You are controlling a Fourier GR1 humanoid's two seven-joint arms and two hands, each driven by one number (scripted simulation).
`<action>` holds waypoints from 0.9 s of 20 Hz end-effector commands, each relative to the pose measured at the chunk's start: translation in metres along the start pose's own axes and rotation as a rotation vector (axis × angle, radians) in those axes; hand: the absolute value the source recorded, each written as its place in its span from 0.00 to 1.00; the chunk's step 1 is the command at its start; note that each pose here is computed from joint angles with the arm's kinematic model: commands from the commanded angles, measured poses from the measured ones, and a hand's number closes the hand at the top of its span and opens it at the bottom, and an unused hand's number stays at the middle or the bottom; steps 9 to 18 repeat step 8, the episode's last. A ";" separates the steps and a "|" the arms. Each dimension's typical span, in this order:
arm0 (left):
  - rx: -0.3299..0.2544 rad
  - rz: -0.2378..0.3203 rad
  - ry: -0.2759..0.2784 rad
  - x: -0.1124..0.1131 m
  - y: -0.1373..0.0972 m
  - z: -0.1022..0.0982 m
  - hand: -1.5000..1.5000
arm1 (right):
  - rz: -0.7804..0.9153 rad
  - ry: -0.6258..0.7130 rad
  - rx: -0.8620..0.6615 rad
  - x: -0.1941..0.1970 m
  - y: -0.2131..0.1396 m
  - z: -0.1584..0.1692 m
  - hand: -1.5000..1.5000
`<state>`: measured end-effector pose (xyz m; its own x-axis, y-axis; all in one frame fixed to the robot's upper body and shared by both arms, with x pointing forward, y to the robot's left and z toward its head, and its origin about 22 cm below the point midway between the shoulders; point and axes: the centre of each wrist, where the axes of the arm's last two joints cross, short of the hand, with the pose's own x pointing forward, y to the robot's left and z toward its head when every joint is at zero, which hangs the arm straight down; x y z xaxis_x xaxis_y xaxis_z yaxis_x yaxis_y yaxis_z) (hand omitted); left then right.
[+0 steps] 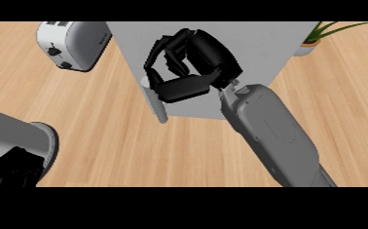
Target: Pick up the bottled water, place it into the cabinet and close the cabinet
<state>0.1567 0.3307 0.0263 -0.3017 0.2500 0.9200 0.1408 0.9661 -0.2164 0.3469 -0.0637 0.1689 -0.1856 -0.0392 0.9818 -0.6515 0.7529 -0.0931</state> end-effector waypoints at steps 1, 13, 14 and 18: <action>-0.012 0.001 -0.011 -0.001 -0.004 -0.004 1.00 | 0.016 0.111 -0.216 -0.021 -0.067 0.002 1.00; -0.032 0.008 -0.013 0.002 -0.009 -0.011 1.00 | 0.029 0.088 -0.205 -0.025 -0.073 0.007 1.00; -0.032 0.008 -0.013 0.002 -0.009 -0.011 1.00 | 0.029 0.088 -0.205 -0.025 -0.073 0.007 1.00; -0.032 0.008 -0.013 0.002 -0.009 -0.011 1.00 | 0.029 0.088 -0.205 -0.025 -0.073 0.007 1.00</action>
